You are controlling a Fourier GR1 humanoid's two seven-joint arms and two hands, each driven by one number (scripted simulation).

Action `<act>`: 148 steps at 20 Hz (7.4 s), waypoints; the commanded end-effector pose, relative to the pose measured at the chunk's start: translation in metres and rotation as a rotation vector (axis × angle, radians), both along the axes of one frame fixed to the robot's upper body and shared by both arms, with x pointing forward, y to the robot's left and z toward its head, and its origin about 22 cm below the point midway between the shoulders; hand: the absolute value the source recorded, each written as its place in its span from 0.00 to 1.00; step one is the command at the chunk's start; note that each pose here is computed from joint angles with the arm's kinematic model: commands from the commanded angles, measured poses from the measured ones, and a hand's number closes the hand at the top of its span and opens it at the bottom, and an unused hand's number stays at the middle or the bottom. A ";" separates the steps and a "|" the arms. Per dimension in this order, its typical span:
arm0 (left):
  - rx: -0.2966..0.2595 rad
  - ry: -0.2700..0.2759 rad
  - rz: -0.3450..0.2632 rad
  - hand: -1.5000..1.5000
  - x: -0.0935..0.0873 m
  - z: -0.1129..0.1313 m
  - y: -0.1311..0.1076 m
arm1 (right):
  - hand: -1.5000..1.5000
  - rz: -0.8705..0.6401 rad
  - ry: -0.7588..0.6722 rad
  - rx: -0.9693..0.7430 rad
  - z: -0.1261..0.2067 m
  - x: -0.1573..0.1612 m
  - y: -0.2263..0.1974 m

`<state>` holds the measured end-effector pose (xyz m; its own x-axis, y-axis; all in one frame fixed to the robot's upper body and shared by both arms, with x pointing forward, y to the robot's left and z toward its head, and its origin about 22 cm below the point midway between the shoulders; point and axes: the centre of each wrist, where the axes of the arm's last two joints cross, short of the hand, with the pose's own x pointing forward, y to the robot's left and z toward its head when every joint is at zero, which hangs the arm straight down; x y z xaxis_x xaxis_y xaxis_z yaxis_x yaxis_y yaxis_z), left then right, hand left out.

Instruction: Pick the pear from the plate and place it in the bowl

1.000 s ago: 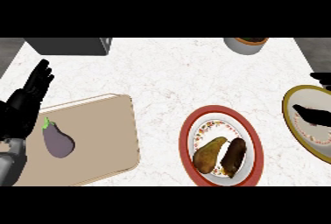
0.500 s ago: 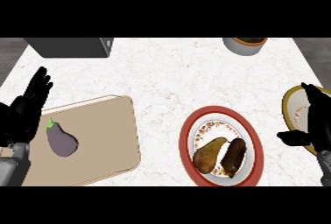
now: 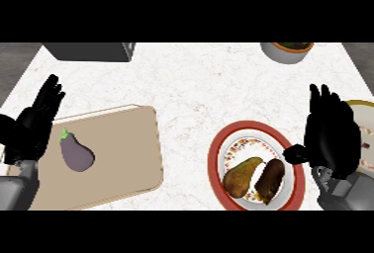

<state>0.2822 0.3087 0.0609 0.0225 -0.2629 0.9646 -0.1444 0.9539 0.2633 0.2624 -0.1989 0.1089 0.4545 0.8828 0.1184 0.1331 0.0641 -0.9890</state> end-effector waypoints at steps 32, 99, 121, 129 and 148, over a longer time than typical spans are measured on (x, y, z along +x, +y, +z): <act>-0.012 -0.006 0.006 0.50 -0.007 -0.008 0.004 | 0.00 -0.374 0.765 -0.145 -0.066 0.080 0.098; -0.019 0.001 0.131 0.50 -0.026 -0.020 0.017 | 1.00 1.023 -0.194 0.213 0.074 -0.081 -0.067; 0.001 -0.024 -0.005 0.50 0.002 0.006 0.017 | 1.00 0.848 -0.187 0.432 0.023 0.006 -0.291; -0.017 -0.027 -0.029 0.50 -0.006 0.003 0.001 | 1.00 0.661 0.099 0.273 -0.025 0.026 -0.288; -0.020 -0.034 -0.004 0.50 -0.004 -0.002 -0.005 | 0.00 0.704 -0.304 1.175 -0.004 0.018 -0.362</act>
<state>0.2835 0.2935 0.0580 -0.0108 -0.2457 0.9693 -0.1417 0.9599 0.2417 0.3003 -0.5365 0.0939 -0.1302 0.4680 0.8741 -0.0288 0.8794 -0.4752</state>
